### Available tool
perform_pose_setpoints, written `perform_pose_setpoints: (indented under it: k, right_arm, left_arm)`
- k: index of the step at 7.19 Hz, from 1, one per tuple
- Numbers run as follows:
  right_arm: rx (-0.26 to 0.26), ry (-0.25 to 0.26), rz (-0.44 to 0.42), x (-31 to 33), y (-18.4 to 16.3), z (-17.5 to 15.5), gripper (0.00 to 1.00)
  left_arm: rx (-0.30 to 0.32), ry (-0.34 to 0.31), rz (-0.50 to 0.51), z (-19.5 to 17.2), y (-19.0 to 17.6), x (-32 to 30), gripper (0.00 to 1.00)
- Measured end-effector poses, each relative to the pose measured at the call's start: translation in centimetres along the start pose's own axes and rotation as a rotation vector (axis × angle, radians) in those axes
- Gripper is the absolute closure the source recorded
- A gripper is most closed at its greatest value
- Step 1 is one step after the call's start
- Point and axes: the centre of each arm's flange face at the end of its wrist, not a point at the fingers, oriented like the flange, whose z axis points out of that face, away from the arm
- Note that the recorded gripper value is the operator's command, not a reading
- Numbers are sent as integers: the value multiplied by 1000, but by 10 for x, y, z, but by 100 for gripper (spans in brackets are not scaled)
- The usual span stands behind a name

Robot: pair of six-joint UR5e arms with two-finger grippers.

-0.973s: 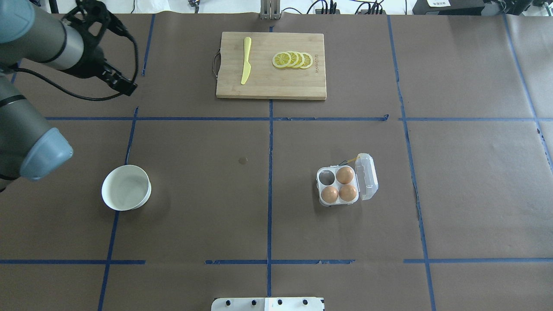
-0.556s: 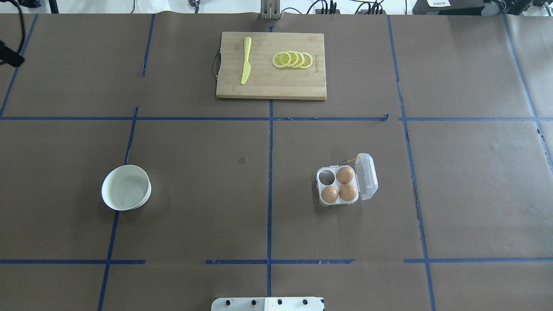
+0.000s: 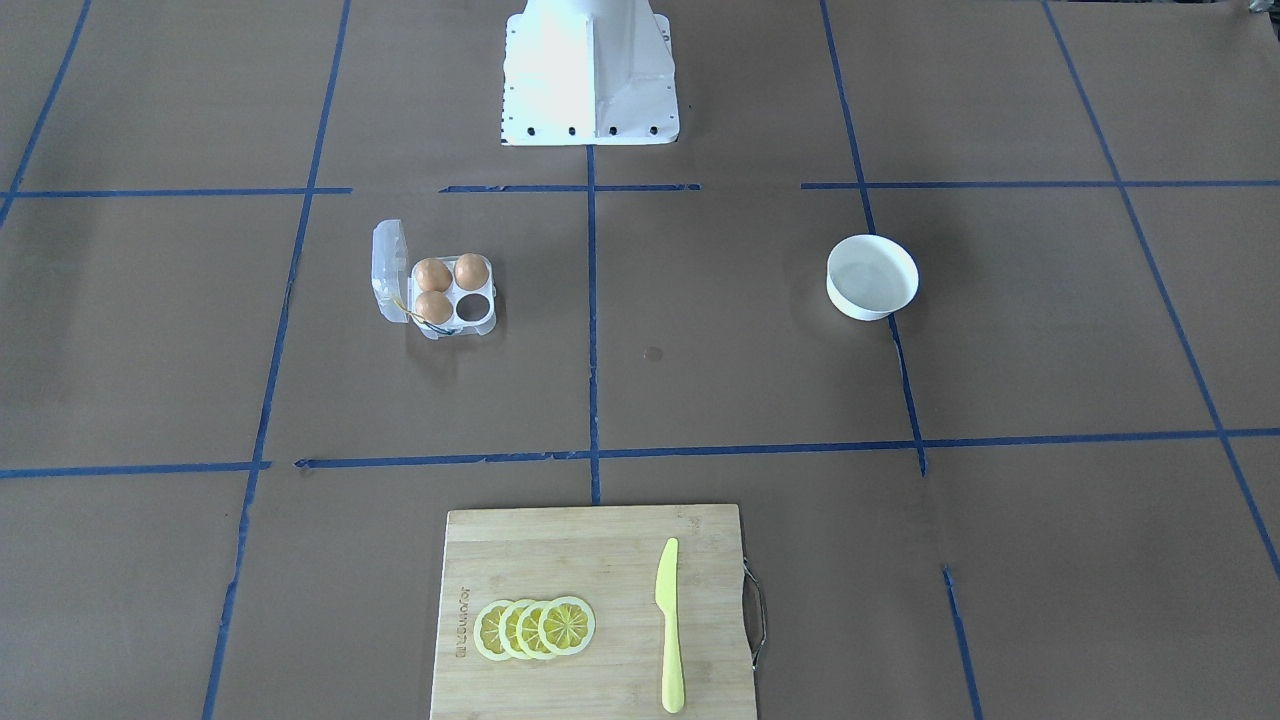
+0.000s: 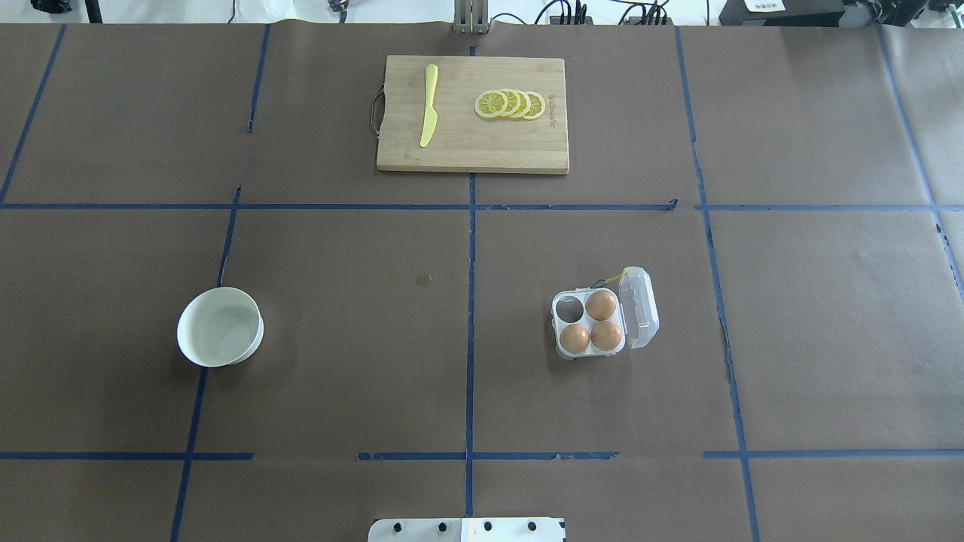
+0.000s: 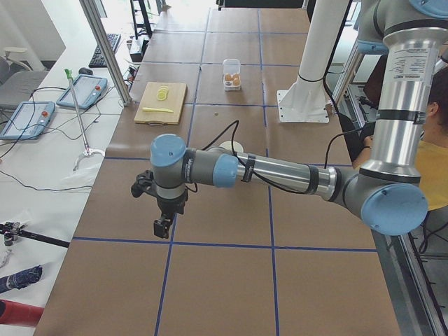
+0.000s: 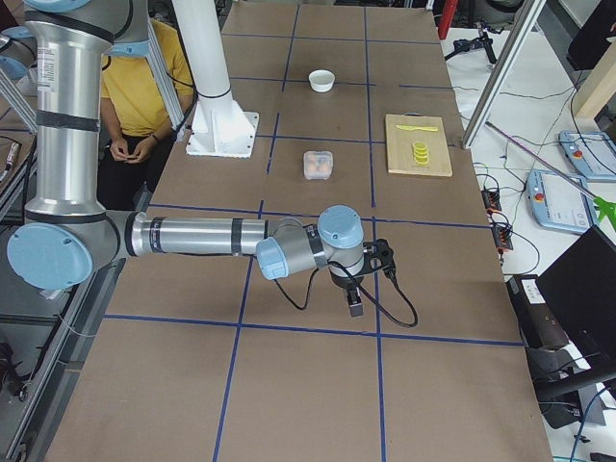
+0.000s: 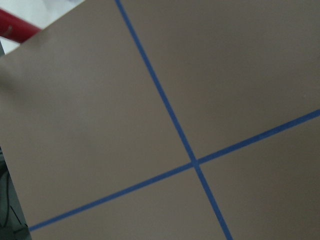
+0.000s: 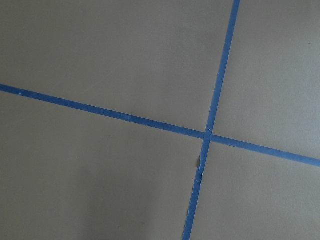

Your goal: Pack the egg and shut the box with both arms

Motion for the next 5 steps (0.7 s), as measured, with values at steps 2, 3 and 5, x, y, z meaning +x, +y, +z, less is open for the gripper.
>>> perform_pose_setpoints:
  k: [2, 3, 5]
  right_arm:
    - [-7, -34, 43, -8, 1, 1, 0]
    - [-9, -61, 66, -28, -2, 0, 0]
    - [-36, -106, 95, -113, -12, 3, 0]
  left_arm:
    - [16, 125, -72, 23, 61, -13, 0]
    - [16, 143, -84, 27, 71, -14, 0]
    - [25, 148, -78, 24, 72, -12, 0]
